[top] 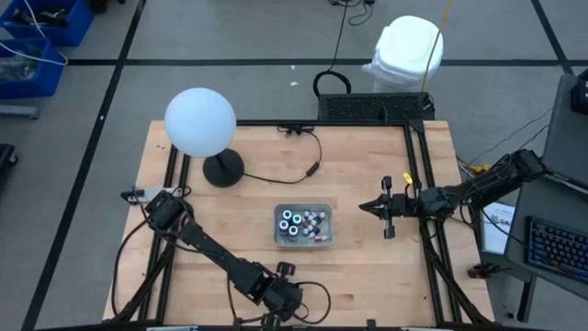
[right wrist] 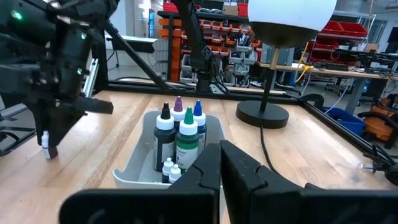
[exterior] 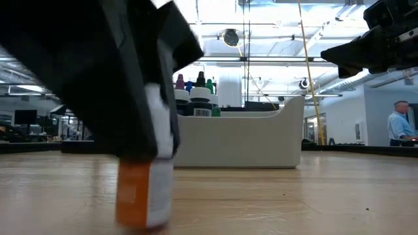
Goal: Pick & Place food coloring
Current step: Put the small yellow food coloring bottle into the gray bin
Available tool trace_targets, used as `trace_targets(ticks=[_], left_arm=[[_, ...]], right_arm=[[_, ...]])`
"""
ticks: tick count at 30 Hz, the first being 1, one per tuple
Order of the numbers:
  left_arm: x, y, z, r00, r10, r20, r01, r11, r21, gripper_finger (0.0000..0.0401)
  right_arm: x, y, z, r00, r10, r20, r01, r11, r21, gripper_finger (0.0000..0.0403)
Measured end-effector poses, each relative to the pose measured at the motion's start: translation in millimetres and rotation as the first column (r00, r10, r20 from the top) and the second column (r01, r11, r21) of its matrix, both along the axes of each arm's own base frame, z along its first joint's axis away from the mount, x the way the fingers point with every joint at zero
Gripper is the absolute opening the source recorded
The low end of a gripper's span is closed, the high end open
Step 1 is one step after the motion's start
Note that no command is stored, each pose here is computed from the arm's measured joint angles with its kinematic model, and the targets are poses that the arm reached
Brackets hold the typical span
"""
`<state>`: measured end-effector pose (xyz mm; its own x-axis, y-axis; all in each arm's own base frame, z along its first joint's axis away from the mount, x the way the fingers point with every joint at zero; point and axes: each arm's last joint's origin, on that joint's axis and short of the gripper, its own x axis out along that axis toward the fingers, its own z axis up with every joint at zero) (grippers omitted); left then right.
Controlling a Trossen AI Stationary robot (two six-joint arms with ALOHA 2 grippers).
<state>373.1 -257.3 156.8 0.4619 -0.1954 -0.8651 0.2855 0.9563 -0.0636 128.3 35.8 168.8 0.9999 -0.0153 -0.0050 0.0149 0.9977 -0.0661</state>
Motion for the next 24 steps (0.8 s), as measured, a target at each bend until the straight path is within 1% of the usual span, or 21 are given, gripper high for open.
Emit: trace_targets(ticks=[2, 4, 6, 10, 13, 16, 18, 19, 21, 24], left_arm=[[4, 1, 10, 1.000, -0.027, 0.000, 0.027, 0.999, 0.023, 0.0064], [11, 6, 25, 0.999, -0.046, 0.005, 0.046, 0.997, 0.058, 0.0064], [19, 14, 45, 0.999, -0.046, 0.017, 0.043, 0.991, 0.126, 0.0064], [40, 40, 85, 0.993, -0.066, 0.097, 0.038, 0.964, 0.264, 0.0064], [56, 66, 106, 0.986, -0.081, 0.148, 0.028, 0.943, 0.331, 0.0065], [70, 102, 109, 0.987, -0.067, 0.149, 0.006, 0.926, 0.378, 0.0066], [78, 129, 103, 0.992, -0.018, 0.126, -0.033, 0.920, 0.390, 0.0066], [80, 143, 98, 0.994, 0.010, 0.110, -0.053, 0.919, 0.391, 0.0066], [84, 166, 87, 0.996, 0.043, 0.082, -0.070, 0.929, 0.363, 0.0067], [88, 188, 77, 0.996, 0.070, 0.058, -0.086, 0.935, 0.345, 0.0067]], right_arm=[[0, 0, 0, 1.000, 0.000, 0.000, 0.000, 1.000, 0.000, 0.0000], [0, 0, 0, 1.000, 0.000, 0.000, 0.000, 1.000, 0.000, 0.0000], [0, 0, 0, 1.000, 0.000, 0.000, 0.000, 1.000, 0.000, 0.0000], [0, 0, 0, 1.000, 0.000, 0.000, 0.000, 1.000, 0.006, 0.0000], [0, 0, 0, 1.000, 0.000, 0.000, 0.000, 1.000, 0.011, 0.0000], [0, 0, 0, 1.000, 0.000, -0.004, 0.000, 1.000, 0.009, 0.0000], [0, 0, -2, 1.000, 0.000, -0.016, 0.000, 1.000, 0.005, 0.0000], [0, 0, -2, 1.000, 0.001, -0.021, 0.000, 1.000, 0.005, 0.0000], [0, 0, -3, 1.000, 0.001, -0.028, 0.000, 1.000, 0.012, 0.0000], [0, 0, -3, 1.000, 0.000, -0.030, 0.000, 1.000, 0.012, 0.0000]])
